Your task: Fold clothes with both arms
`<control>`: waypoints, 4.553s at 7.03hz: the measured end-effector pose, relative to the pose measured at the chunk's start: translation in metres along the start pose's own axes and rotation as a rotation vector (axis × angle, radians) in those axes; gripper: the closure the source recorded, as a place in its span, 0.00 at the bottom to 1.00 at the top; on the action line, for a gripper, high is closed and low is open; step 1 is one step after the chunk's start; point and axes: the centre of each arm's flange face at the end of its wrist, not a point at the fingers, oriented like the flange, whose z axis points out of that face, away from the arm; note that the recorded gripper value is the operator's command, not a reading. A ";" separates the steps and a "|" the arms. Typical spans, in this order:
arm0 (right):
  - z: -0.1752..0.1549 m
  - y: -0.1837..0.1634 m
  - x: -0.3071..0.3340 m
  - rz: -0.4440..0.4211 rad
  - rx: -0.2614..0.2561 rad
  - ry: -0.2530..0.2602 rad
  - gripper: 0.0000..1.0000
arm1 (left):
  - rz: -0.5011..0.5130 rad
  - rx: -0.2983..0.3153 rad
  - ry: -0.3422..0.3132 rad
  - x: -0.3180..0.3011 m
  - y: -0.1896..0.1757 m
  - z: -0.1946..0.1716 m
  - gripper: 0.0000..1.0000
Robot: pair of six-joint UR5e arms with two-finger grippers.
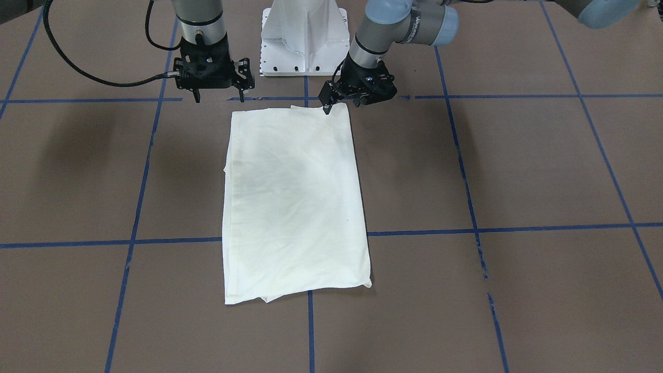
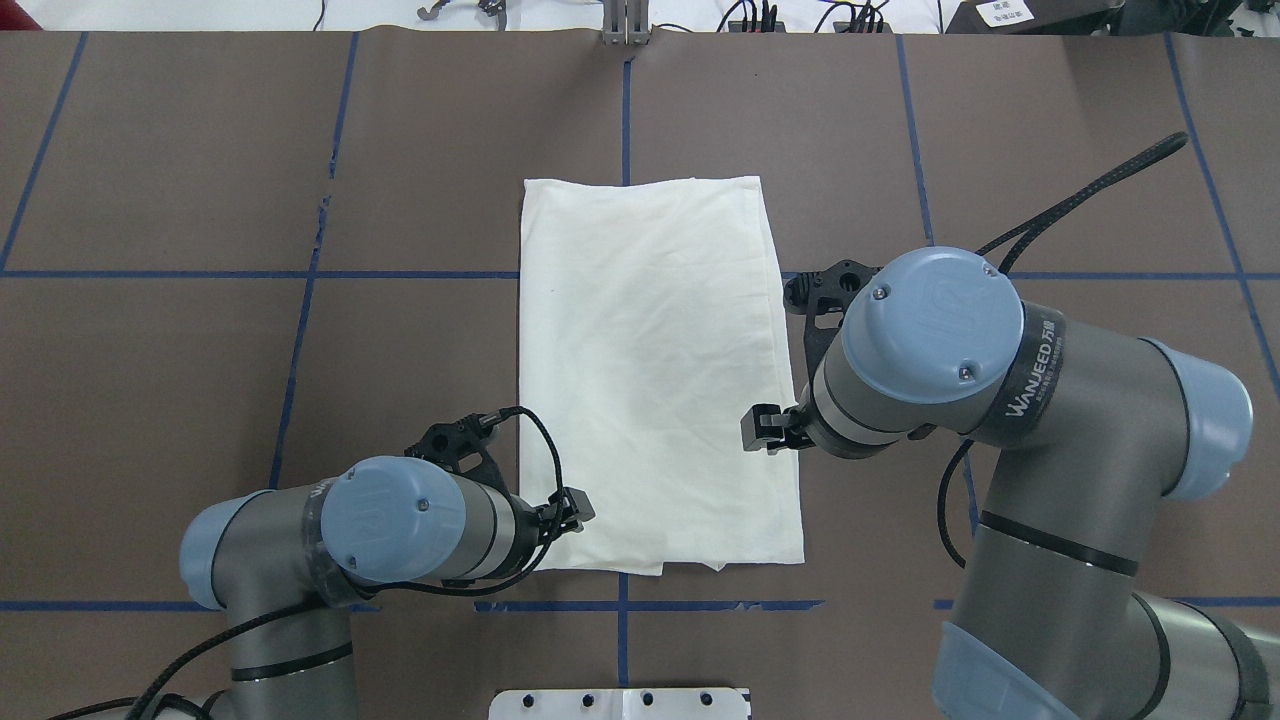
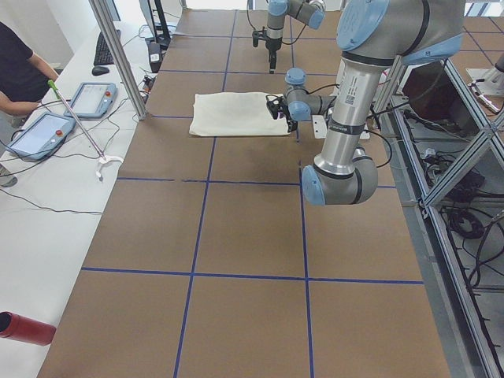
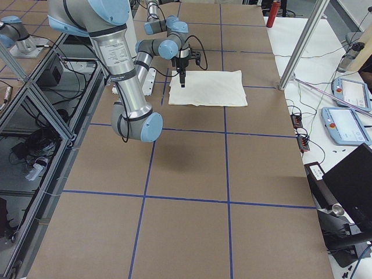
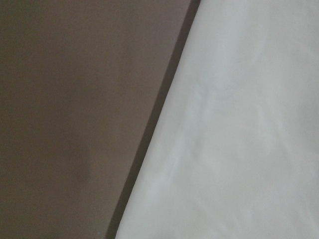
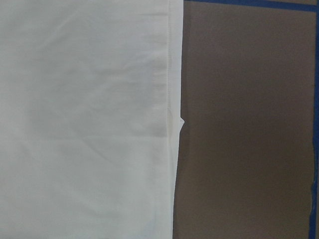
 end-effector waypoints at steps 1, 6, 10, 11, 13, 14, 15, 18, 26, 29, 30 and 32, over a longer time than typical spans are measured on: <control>0.000 0.000 0.000 0.000 0.000 0.000 0.00 | -0.005 0.008 -0.015 0.000 0.005 0.003 0.15; 0.001 0.000 0.001 0.001 -0.001 0.003 0.00 | -0.016 0.017 -0.044 -0.005 0.008 0.015 0.29; 0.001 0.000 0.002 0.002 -0.001 0.003 0.00 | -0.017 0.034 -0.049 -0.006 0.007 0.021 0.40; 0.001 -0.001 0.002 0.002 0.000 0.003 0.00 | -0.017 0.039 -0.051 -0.006 0.006 0.022 0.45; 0.000 -0.001 0.002 0.002 0.000 0.002 0.00 | -0.016 0.039 -0.050 -0.004 0.007 0.023 0.79; 0.001 -0.001 0.002 0.003 0.000 0.003 0.00 | -0.016 0.039 -0.050 -0.004 0.007 0.023 1.00; 0.001 -0.001 0.003 0.003 0.000 0.005 0.00 | -0.016 0.039 -0.051 -0.005 0.007 0.022 1.00; 0.003 0.001 0.004 0.005 -0.003 0.007 0.00 | 0.000 0.034 -0.037 -0.005 0.007 0.014 1.00; 0.099 0.046 -0.035 0.563 -0.002 -0.101 0.00 | 0.090 0.011 -0.004 0.005 0.015 -0.006 1.00; 0.127 0.047 -0.040 0.596 -0.007 -0.068 0.00 | 0.090 0.009 0.001 0.007 0.016 -0.007 1.00; 0.135 0.052 -0.042 0.592 -0.010 -0.055 0.00 | 0.091 0.009 0.002 0.007 0.016 -0.008 1.00; 0.141 0.060 -0.044 0.583 -0.014 -0.044 0.00 | 0.091 0.008 0.007 0.010 0.017 -0.009 1.00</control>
